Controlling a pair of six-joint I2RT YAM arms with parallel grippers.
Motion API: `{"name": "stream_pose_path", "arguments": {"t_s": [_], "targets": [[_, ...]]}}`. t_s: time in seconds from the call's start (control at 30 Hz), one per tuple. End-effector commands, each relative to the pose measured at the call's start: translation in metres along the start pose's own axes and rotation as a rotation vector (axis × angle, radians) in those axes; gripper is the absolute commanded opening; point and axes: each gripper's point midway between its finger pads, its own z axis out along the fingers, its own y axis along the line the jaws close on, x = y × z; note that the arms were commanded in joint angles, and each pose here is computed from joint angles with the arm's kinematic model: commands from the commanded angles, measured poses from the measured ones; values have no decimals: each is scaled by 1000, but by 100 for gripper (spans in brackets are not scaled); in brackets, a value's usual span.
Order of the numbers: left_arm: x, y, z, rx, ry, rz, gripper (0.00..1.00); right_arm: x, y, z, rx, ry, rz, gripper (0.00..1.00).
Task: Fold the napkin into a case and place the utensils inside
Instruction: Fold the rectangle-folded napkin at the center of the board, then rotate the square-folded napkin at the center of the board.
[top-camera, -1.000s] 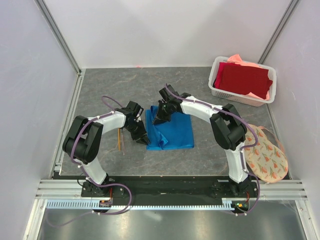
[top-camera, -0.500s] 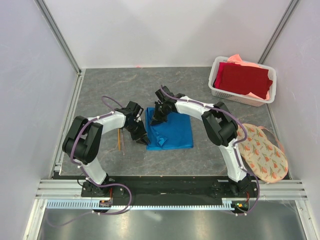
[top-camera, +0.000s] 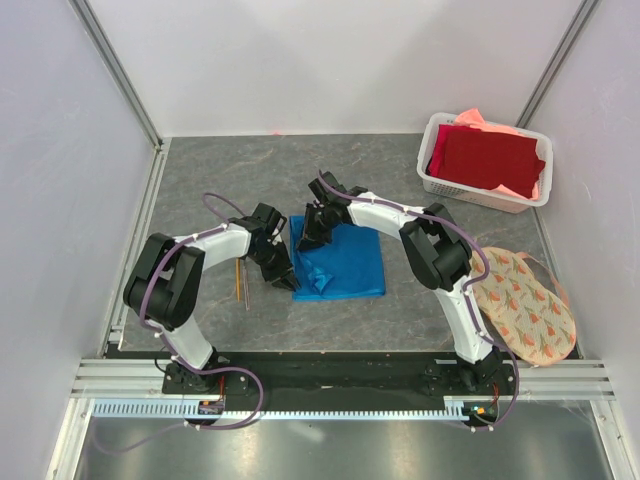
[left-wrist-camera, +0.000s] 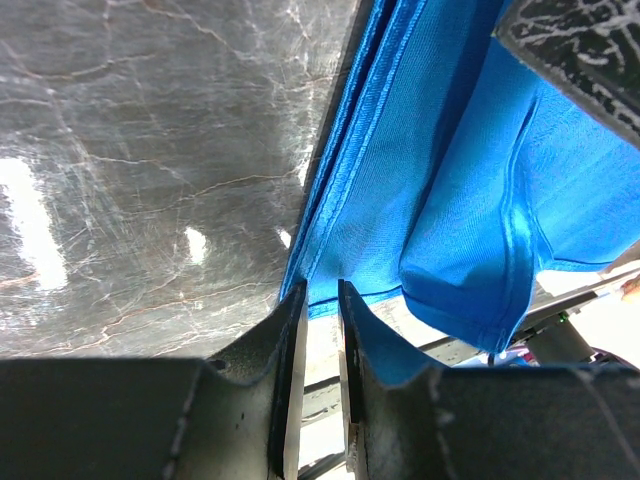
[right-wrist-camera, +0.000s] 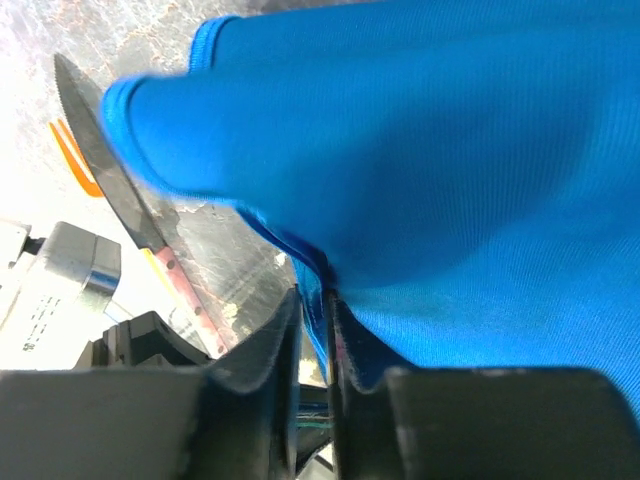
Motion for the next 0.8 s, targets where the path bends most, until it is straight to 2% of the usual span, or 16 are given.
{"name": "stream_pose_path", "arguments": {"t_s": [0.0, 0.2, 0.33, 0.37, 0.5, 0.63, 0.77], "targets": [[-4, -5, -13, 10, -44, 24, 26, -6, 30, -16, -81, -15, -57, 28], [-3, -13, -39, 27, -78, 55, 27, -8, 42, -59, -106, -20, -121, 48], [-5, -16, -60, 42, -116, 58, 27, -7, 19, -93, -65, -27, -130, 56], [-10, -22, -66, 53, -139, 63, 27, -9, 13, -109, -58, -48, -158, 56], [-23, -44, -73, 94, -144, 94, 25, 22, -41, -124, 42, -7, -163, 55], [-37, -66, -61, 111, -105, 117, 24, 41, -72, -134, 106, -26, -162, 42], [-45, -71, -31, 79, -42, 127, 22, 57, -98, -132, 142, -29, -127, 36]]}}
